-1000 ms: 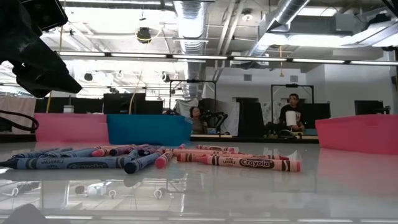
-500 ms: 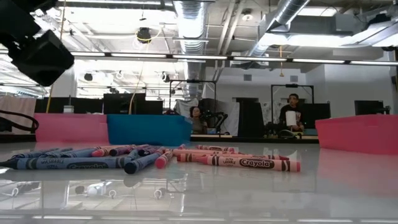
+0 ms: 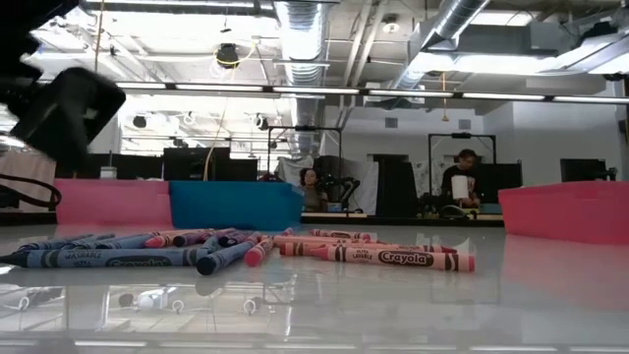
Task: Sort crayons
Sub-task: Put the blue crayon into the large red bin
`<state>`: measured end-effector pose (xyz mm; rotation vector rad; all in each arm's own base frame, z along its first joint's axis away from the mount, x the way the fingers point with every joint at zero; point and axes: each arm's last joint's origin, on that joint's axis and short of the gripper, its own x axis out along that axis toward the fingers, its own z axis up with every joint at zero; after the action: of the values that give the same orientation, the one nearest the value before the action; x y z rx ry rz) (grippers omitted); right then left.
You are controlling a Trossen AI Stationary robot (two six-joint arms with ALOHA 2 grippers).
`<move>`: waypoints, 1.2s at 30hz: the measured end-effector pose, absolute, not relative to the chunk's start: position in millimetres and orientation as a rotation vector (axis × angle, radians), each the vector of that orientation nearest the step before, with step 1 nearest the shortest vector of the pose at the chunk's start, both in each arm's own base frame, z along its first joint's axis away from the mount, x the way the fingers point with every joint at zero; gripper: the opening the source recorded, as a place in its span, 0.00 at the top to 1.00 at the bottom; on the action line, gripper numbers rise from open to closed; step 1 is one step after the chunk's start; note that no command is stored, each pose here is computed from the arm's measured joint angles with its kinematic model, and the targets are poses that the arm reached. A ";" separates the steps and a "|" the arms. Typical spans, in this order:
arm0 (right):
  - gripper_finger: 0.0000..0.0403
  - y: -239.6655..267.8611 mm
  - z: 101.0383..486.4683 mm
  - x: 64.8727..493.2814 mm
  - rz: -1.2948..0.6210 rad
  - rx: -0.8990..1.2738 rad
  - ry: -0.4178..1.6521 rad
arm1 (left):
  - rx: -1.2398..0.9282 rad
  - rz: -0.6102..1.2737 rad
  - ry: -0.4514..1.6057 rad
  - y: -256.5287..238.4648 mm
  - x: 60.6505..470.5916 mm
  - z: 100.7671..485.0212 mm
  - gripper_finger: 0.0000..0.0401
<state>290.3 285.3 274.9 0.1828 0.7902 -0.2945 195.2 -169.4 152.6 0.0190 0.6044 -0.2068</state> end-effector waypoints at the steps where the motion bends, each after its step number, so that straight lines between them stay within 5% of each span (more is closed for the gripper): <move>1: 0.70 285.3 271.8 291.2 -0.294 0.188 0.787 | 0.039 -0.229 0.626 -171.6 196.6 149.4 0.48; 17: 0.70 277.2 267.6 303.9 -0.305 0.231 0.765 | 0.200 -0.213 0.769 -166.9 198.0 124.7 0.48; 36: 0.70 278.5 268.6 305.3 -0.297 0.247 0.749 | 0.116 -0.154 0.951 -145.0 201.5 116.5 0.54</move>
<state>305.3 278.5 268.6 0.2466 0.7486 -0.2966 201.5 -145.0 116.5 0.1161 0.9513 -0.1542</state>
